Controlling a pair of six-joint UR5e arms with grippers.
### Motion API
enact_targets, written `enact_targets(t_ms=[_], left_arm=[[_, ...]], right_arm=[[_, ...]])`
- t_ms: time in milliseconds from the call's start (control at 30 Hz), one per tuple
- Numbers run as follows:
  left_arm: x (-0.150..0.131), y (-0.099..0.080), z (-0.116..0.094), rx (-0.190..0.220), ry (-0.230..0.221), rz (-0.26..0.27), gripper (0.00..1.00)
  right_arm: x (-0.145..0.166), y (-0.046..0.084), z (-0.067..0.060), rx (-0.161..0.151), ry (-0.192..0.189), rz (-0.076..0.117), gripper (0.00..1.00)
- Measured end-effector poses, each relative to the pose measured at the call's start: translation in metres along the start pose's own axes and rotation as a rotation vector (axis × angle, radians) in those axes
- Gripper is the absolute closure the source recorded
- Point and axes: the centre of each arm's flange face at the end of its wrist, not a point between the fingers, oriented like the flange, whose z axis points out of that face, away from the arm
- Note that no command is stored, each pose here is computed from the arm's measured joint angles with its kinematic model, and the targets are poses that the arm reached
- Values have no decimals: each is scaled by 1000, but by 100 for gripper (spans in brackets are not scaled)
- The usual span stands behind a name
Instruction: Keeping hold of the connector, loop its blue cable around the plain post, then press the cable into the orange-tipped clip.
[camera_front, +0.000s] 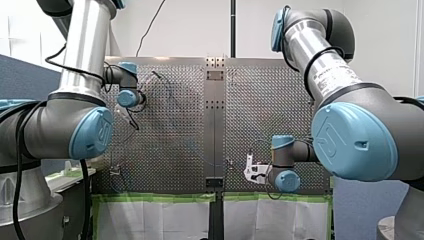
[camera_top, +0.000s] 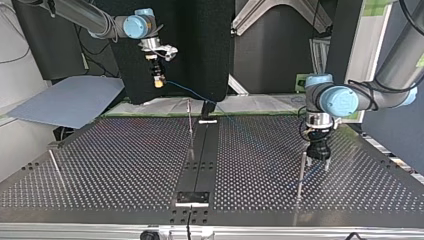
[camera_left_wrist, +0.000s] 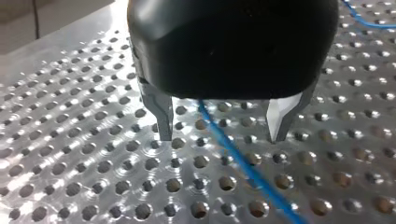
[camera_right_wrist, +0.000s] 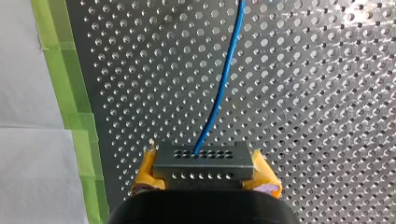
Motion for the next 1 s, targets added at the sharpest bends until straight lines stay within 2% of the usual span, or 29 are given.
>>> enact_targets(t_ms=[200, 367, 500, 667, 833, 1000], left_arm=[[-7, 4, 3, -4, -30, -9, 0], [-14, 5, 3, -23, -56, 21, 0], [-20, -1, 1, -22, -67, 42, 0], [-19, -5, -2, -25, -51, 48, 0], [-8, -11, -8, -30, -5, 63, 0], [-3, -12, -14, -56, 31, 75, 0]], right_arm=[[0, -2, 1, 3, -2, -1, 100], [0, -3, 1, 6, -4, -1, 100], [0, -4, 1, 7, -4, -1, 100], [0, -4, 1, 7, -3, -2, 100], [0, -4, 1, 8, -3, 0, 100], [0, -4, 2, 8, -2, 2, 100]])
